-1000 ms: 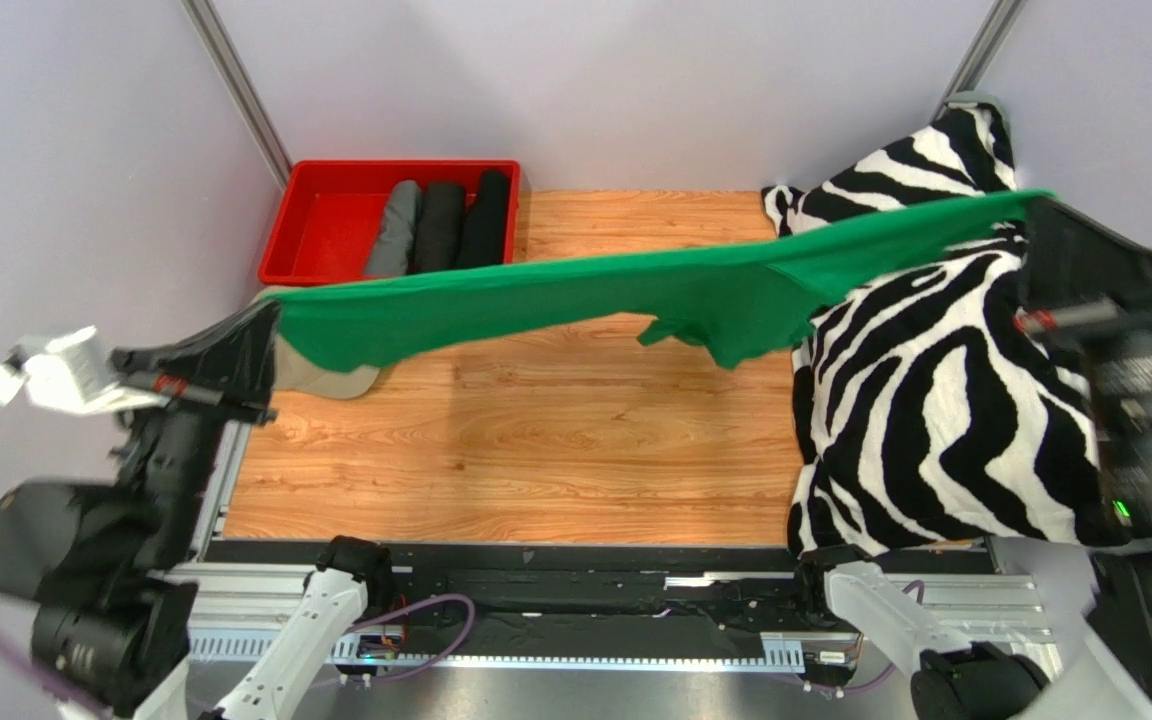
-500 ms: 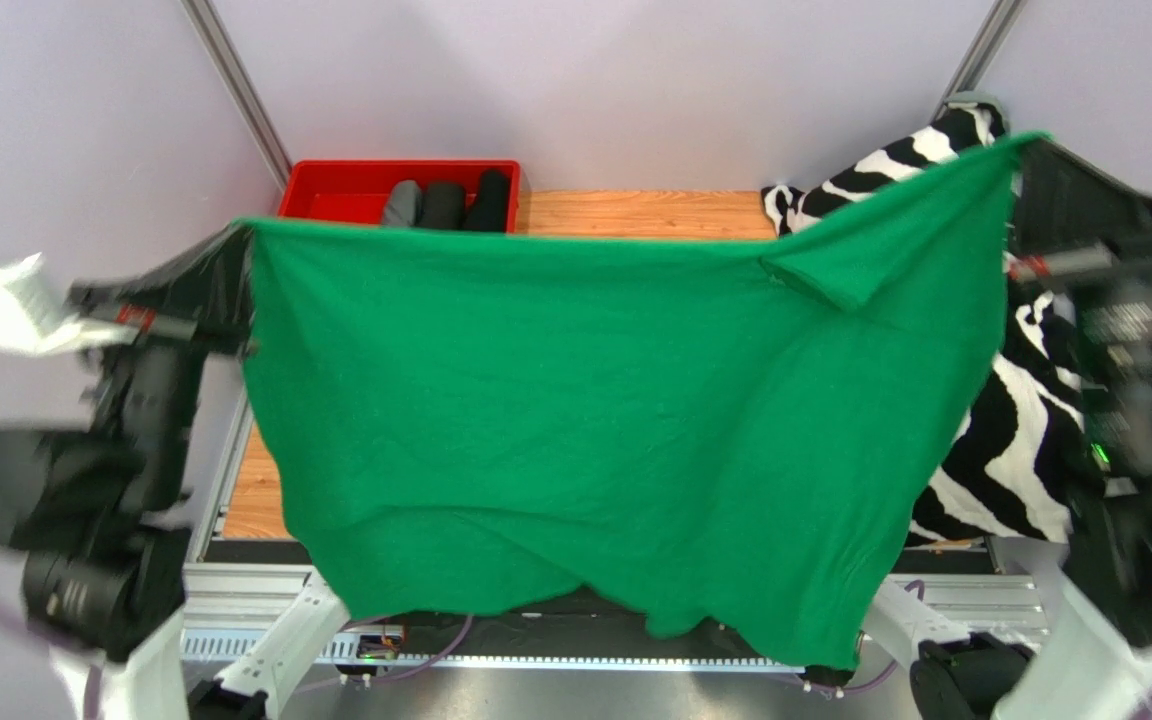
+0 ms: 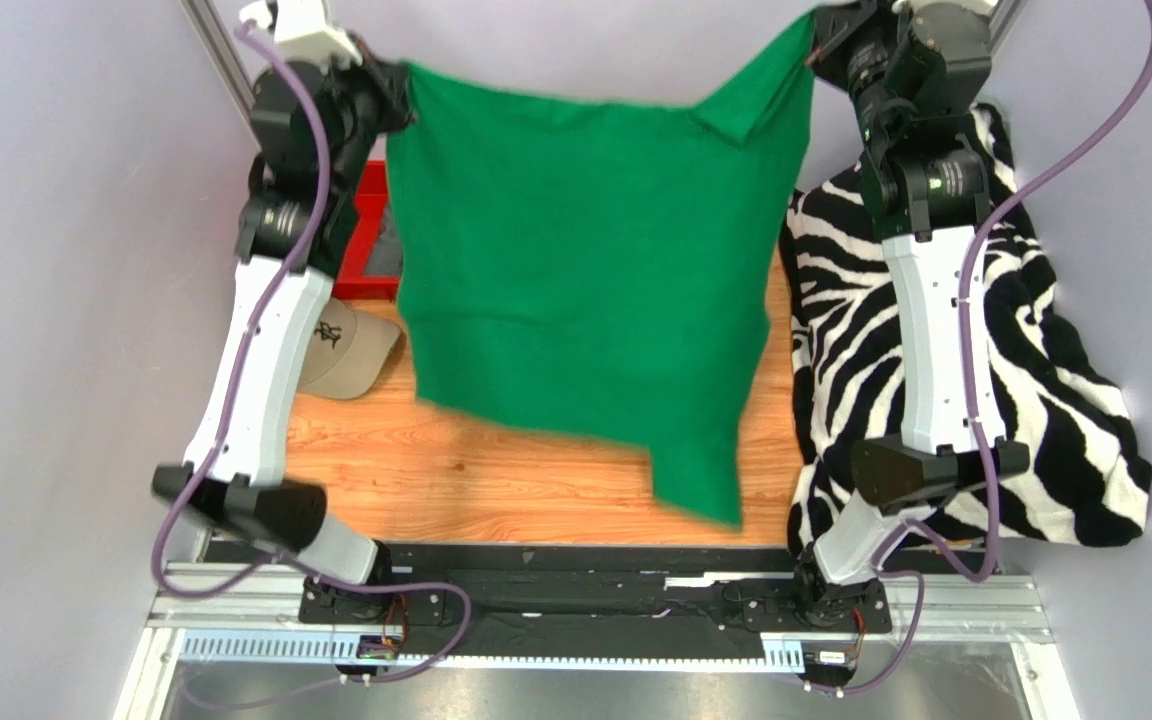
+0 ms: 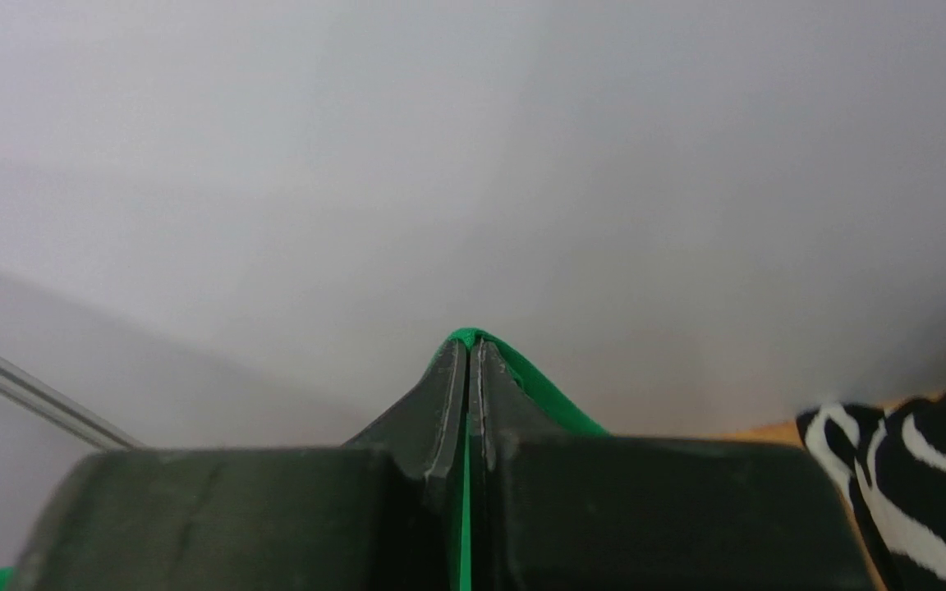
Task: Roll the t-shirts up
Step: Fold the T-shirt at the center of the board.
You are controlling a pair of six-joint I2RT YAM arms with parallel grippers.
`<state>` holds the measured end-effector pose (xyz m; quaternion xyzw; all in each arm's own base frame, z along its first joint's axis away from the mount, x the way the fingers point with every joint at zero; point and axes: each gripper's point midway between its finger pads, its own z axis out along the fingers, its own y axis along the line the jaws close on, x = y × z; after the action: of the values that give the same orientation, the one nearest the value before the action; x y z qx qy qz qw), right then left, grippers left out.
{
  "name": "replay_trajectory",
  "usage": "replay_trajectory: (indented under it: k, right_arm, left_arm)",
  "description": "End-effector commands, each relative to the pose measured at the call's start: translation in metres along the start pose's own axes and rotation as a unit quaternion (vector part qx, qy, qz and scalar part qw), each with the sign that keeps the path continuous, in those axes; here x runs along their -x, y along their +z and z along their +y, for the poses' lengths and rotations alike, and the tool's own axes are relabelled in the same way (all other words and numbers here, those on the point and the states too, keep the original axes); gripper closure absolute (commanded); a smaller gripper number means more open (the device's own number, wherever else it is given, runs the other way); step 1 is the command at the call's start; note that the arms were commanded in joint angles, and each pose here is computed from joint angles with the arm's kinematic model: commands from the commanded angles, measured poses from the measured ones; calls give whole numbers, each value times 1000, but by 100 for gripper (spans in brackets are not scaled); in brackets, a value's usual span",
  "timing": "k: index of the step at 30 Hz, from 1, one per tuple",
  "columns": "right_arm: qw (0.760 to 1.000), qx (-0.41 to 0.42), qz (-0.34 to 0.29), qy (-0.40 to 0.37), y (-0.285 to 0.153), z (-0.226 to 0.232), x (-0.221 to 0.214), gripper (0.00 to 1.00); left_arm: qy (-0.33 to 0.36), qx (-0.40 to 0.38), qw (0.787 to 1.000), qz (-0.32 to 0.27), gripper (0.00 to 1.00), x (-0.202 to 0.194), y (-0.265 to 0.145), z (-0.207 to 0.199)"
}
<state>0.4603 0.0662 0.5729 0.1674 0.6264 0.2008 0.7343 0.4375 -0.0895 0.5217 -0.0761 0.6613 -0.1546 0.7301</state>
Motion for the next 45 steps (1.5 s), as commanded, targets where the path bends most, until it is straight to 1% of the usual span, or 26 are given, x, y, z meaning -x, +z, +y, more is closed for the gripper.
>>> replay_trajectory:
  k: [1, 5, 9, 10, 12, 13, 14, 15, 16, 17, 18, 19, 21, 22, 24, 25, 27, 28, 29, 31, 33, 35, 40, 42, 43, 45]
  right_arm:
    - [974, 67, -215, 22, -56, 51, 146, 100]
    - [959, 65, -273, 33, -81, 52, 176, 100]
    - [967, 47, -245, 43, -86, 39, 157, 100]
    - [974, 33, -222, 42, -86, 28, 138, 100]
    - [980, 16, -192, 53, -90, 15, 115, 100]
    - [984, 1, -171, 56, -90, 5, 98, 100]
    - [989, -21, -135, 56, -100, -12, 71, 100]
    - [992, -32, -107, 58, -103, -22, 48, 100]
    - [993, -39, -88, 76, -111, -30, 33, 100]
    - [994, -81, -19, 71, -112, -59, -24, 100]
    - [993, -78, -6, 85, -133, -62, -32, 100]
    - [991, -86, 19, 99, -142, -69, -52, 100]
    - [982, -121, 105, 104, -169, -100, -121, 100]
    - [976, -134, 139, 106, -179, -112, -147, 100]
    - [953, -179, 217, 108, -213, -143, -208, 100]
    - [945, -191, 240, 111, -223, -152, -227, 100]
    - [918, -225, 307, 113, -253, -179, -283, 100]
    - [910, -235, 320, 115, -263, -187, -296, 100]
    - [899, -252, 339, 119, -274, -196, -314, 100]
    - [873, -278, 381, 123, -297, -214, -349, 100]
    - [855, -296, 406, 132, -313, -220, -366, 100]
    - [833, -320, 431, 132, -333, -230, -380, 100]
    - [794, -372, 463, 134, -372, -238, -382, 100]
    - [800, -373, 448, 143, -376, -234, -372, 100]
    - [793, -384, 450, 145, -386, -234, -368, 100]
    - [807, -377, 428, 151, -386, -229, -351, 100]
  left_arm:
    - [-1, -62, 984, -167, 100, 135, -12, -38]
    - [0, -75, 979, -191, 100, 158, -9, -44]
    - [0, -70, 981, -183, 100, 155, -18, -40]
    - [3, -60, 987, -147, 100, 124, -5, -31]
    - [-10, -62, 987, -146, 100, 121, -25, -30]
    - [-12, -48, 994, -96, 100, 75, -14, -17]
    - [-19, -50, 993, -104, 100, 79, -35, -16]
    - [-31, -44, 995, -86, 100, 62, -39, -12]
    - [-34, -22, 999, -34, 100, 12, -36, 6]
    - [-41, 0, 999, -9, 100, -11, -43, 18]
    - [-68, 9, 998, -5, 100, -17, -65, 22]
    - [-74, 39, 995, 51, 100, -74, -71, 42]
    - [-101, 57, 990, 80, 100, -108, -101, 55]
    - [-108, 87, 982, 131, 100, -159, -113, 72]
    - [-136, 107, 970, 170, 100, -197, -139, 83]
    - [-138, 136, 956, 219, 100, -242, -157, 99]
    - [-167, 172, 942, 236, 100, -270, -179, 112]
    - [-167, 191, 931, 263, 100, -300, -194, 123]
    - [-174, 203, 926, 266, 100, -309, -203, 128]
    - [-195, 257, 900, 292, 100, -342, -229, 145]
    - [-217, 299, 881, 295, 100, -353, -246, 155]
    - [-226, 365, 852, 301, 100, -364, -272, 172]
    - [-230, 453, 810, 294, 100, -368, -317, 193]
    - [-249, 466, 803, 275, 100, -363, -325, 195]
    - [-246, 484, 792, 278, 100, -364, -338, 199]
    - [-266, 481, 794, 260, 100, -360, -343, 198]
